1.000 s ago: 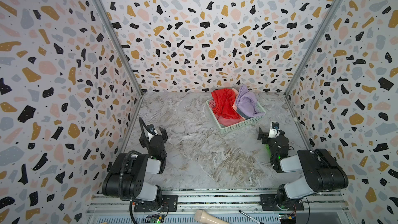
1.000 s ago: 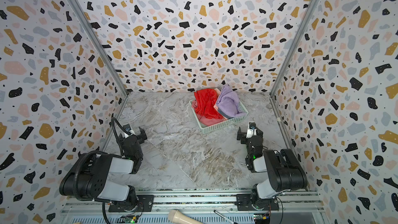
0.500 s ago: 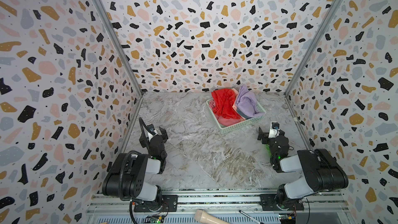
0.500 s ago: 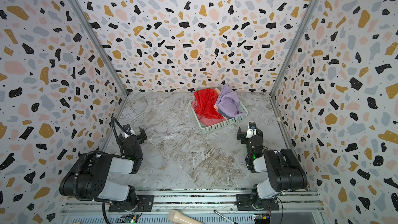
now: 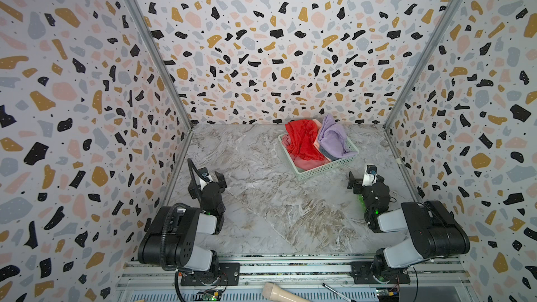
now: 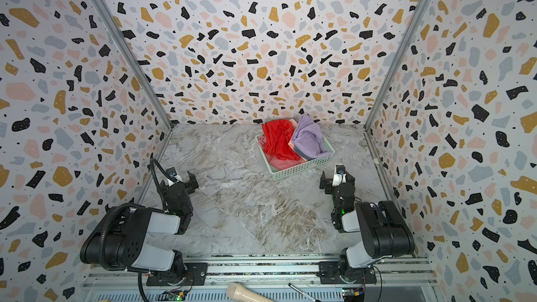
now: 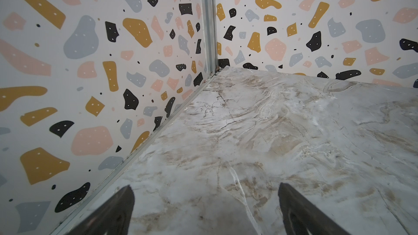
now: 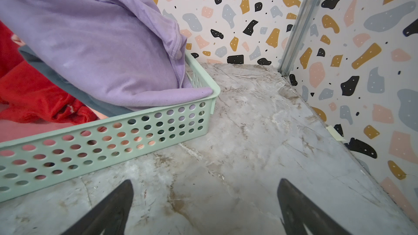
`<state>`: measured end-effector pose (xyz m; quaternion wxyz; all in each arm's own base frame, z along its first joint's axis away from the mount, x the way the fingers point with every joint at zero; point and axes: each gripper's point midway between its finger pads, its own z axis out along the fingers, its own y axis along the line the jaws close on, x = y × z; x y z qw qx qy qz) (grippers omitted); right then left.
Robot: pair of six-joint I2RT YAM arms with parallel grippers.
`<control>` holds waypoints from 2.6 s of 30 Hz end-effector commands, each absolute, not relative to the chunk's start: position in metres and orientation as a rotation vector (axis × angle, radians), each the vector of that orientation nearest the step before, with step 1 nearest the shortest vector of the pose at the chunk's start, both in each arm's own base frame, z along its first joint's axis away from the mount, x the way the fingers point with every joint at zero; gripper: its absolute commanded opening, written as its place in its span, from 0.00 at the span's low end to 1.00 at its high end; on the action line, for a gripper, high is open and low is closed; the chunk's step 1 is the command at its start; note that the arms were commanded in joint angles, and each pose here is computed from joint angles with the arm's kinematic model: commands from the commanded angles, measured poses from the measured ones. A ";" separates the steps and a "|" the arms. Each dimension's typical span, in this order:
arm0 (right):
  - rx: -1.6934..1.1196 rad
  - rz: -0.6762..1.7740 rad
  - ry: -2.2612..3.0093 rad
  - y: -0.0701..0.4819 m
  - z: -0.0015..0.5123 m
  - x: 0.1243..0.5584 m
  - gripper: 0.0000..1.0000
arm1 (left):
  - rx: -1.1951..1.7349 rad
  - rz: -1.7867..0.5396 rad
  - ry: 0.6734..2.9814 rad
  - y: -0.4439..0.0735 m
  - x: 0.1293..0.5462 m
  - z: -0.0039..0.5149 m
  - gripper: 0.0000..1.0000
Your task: Fold and stack the t-shirts
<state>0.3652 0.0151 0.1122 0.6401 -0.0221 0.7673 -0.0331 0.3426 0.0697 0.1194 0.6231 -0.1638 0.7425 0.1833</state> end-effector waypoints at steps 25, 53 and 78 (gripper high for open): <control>-0.007 1.173 2.147 0.237 0.162 0.164 0.99 | -0.400 -1.228 1.799 -0.164 0.227 0.227 1.00; -0.217 0.440 1.816 0.160 0.255 0.468 0.86 | 0.228 -0.512 1.924 -0.247 0.304 0.260 1.00; -0.332 0.564 1.611 0.186 0.409 0.402 0.00 | 0.030 -0.507 1.925 -0.192 0.281 0.267 0.99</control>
